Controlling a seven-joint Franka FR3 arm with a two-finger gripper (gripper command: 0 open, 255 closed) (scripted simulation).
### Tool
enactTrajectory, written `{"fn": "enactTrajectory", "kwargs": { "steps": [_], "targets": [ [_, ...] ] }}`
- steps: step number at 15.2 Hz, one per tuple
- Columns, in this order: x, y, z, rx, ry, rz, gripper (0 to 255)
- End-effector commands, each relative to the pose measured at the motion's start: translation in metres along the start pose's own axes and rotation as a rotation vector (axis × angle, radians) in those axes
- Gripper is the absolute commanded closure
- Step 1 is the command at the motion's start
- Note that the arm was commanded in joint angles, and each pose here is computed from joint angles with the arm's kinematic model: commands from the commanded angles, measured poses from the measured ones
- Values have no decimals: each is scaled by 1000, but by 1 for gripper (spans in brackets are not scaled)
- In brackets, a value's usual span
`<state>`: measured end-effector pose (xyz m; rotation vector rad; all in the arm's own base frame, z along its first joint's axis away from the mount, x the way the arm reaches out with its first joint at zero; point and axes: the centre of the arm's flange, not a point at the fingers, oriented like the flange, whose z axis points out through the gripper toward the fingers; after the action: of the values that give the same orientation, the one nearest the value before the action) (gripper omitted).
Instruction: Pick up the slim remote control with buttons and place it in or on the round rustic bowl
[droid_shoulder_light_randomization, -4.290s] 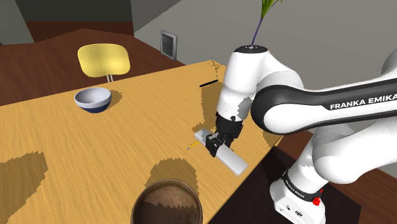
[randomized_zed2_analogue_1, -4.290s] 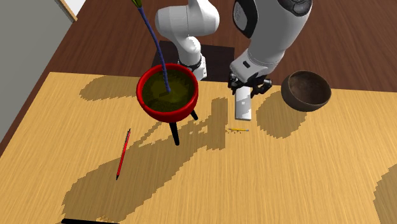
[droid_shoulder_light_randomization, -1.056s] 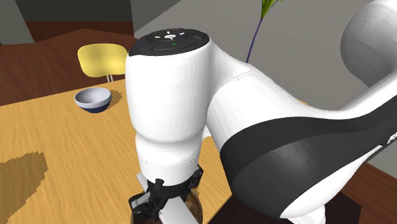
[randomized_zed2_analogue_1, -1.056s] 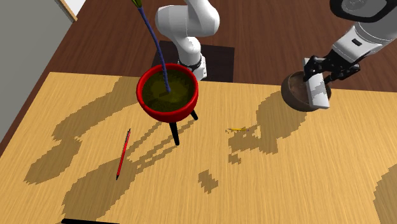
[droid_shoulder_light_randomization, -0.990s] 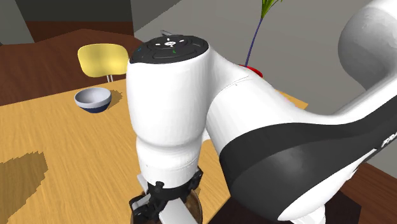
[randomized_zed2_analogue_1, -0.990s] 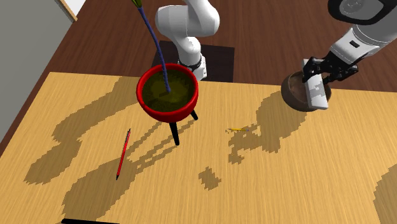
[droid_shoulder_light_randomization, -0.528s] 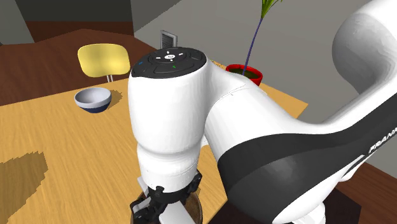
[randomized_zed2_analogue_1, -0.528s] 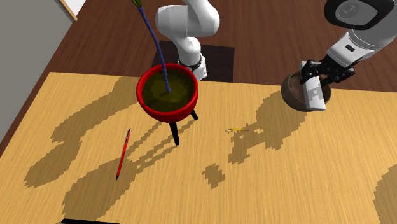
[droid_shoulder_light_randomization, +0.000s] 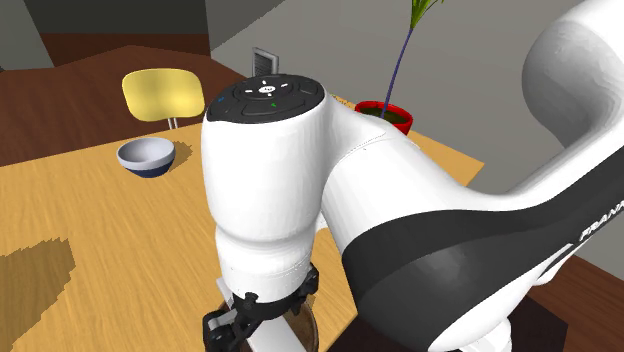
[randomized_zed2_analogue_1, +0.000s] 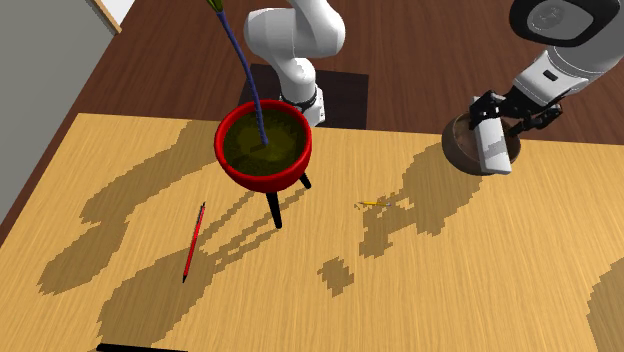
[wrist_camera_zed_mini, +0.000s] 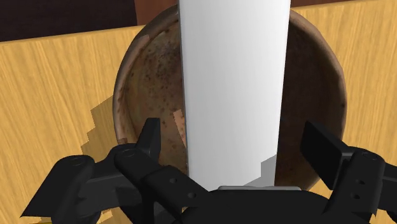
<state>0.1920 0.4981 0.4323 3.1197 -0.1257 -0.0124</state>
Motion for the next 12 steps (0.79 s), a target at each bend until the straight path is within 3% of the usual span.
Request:
{"fn": "enactTrajectory", "kwargs": {
  "steps": [1,4,12],
  "targets": [
    [0,0,-13,0,0,0,0],
    [0,0,-50,0,0,0,0],
    [0,0,-50,0,0,0,0]
  ]
}}
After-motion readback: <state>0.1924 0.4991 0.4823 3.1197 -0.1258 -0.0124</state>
